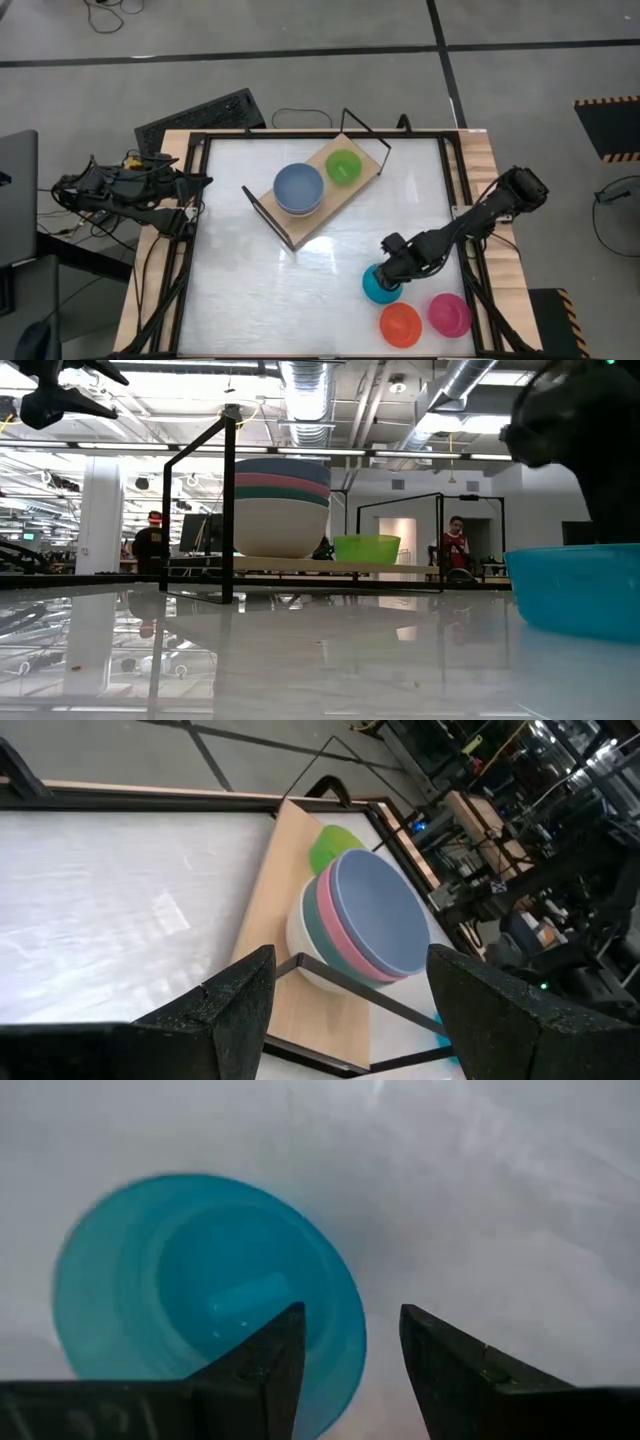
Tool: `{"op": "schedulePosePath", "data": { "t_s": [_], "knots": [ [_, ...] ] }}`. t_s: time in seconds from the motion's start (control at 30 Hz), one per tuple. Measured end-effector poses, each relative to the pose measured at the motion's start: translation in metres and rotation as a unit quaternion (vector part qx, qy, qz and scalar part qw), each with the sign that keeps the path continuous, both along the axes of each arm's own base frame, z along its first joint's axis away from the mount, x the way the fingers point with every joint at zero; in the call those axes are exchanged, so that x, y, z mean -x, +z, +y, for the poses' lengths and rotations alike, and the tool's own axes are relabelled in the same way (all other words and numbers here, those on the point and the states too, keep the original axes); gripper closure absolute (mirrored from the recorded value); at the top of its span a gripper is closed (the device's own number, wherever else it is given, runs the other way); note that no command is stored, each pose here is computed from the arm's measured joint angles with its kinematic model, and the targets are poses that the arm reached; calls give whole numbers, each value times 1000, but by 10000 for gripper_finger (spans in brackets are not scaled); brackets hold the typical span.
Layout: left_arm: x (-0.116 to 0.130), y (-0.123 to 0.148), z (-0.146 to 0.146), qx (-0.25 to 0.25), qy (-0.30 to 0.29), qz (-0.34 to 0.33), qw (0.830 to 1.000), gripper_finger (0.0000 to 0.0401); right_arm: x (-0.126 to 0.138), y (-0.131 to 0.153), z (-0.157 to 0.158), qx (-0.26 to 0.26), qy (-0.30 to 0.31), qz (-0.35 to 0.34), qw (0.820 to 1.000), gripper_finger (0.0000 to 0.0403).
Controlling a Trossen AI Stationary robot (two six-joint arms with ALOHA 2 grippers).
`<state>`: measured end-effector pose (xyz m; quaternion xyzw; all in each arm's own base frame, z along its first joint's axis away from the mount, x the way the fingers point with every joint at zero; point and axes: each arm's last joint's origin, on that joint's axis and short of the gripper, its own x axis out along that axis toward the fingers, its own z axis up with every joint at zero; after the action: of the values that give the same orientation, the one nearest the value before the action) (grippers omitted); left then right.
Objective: Place and stack bowls onto a shelf
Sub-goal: Stack the light blue bowl on top of the green bowl on the shelf
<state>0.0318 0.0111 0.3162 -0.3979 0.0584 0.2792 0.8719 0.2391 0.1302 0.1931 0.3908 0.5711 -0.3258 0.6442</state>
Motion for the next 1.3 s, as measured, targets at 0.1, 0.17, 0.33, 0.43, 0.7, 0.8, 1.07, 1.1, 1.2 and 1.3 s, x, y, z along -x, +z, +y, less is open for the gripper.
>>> {"op": "schedulePosePath", "data": {
  "t_s": [0.1,0.17,0.33,0.43,0.7,0.8,1.07,1.1,1.2,1.3],
  "knots": [
    [0,0,0,-2,-1,1,1000,156,3,-12,-1,-18,-13,-2,1000,215],
    [0,0,0,-4,-1,2,1000,156,6,-18,-2,-19,-33,11,999,228],
    [0,0,0,-5,0,3,1000,156,7,-21,-5,-21,-54,18,998,352],
    [0,-1,0,-6,1,7,1000,156,3,-20,-9,-27,-58,7,998,380],
    [1,-2,0,-8,2,14,1000,156,-26,19,-54,-13,-85,-72,994,380],
    [1,-2,0,-8,2,14,1000,156,-33,47,-89,15,-93,-100,990,380],
    [1,-2,0,-2,6,12,1000,156,-32,119,-197,104,-126,-165,973,380],
    [1,-2,1,-2,7,11,1000,156,-32,123,-210,114,-131,-168,970,380],
    [1,-2,1,-4,12,11,1000,156,-34,132,-245,132,-144,-167,967,380],
    [1,-2,1,-6,15,11,1000,156,-39,131,-272,131,-145,-160,967,380]
  ]
}}
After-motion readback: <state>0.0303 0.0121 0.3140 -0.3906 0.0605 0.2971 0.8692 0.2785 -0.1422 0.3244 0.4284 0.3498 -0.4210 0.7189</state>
